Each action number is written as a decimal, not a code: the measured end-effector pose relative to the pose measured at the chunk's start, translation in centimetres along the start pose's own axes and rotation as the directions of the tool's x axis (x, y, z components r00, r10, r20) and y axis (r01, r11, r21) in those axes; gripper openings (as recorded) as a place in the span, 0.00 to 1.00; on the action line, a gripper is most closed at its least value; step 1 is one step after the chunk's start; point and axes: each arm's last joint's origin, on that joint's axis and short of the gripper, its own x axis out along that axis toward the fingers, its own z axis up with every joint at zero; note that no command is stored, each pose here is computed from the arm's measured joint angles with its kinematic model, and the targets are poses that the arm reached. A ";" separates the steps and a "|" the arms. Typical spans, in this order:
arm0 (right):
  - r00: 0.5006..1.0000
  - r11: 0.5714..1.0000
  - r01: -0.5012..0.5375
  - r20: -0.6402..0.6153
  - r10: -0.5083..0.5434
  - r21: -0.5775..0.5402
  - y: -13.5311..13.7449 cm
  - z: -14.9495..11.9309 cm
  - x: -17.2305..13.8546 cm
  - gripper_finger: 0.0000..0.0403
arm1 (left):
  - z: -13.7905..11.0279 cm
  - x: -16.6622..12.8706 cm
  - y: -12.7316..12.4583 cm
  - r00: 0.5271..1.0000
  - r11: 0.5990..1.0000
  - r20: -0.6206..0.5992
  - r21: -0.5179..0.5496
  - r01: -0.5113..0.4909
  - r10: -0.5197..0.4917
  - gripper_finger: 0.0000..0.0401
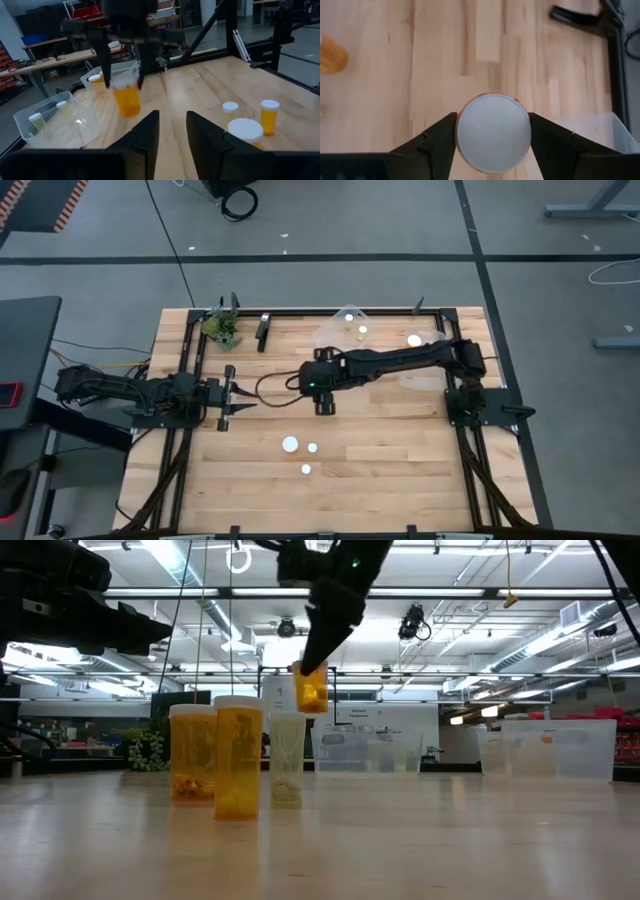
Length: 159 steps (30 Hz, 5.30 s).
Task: Pick and place medicine bottles into bin by pill shape (circle, oval)
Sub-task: Put the big orange pill bottle into the right transparent bin, then put the small yellow pill bottle into the left transparent bin
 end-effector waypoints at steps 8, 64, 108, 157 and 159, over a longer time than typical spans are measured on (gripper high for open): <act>1.000 0.996 0.016 -0.004 -0.016 0.091 -0.5 -2.3 -2.5 0.58 | 0.0 0.0 0.0 1.000 1.000 0.001 0.000 0.000 0.000 0.27; 0.889 0.548 0.437 -0.435 -0.142 0.713 -6.4 -27.4 -6.8 0.58 | 0.0 0.0 0.0 1.000 1.000 0.000 0.000 0.000 0.000 0.27; 0.935 0.506 0.348 -0.334 -0.121 0.789 -6.5 -28.5 -4.3 0.58 | 0.0 0.0 0.0 1.000 1.000 0.000 0.000 0.001 -0.001 0.27; 0.984 0.648 0.125 -0.009 -0.179 0.752 -2.8 -21.1 -7.0 0.67 | 0.0 0.0 0.0 1.000 1.000 0.001 0.000 0.000 0.000 0.27; 0.987 0.670 0.105 0.008 -0.163 0.735 -1.6 -20.4 -6.3 0.67 | 0.0 0.0 0.0 1.000 1.000 0.000 0.000 0.000 0.000 0.27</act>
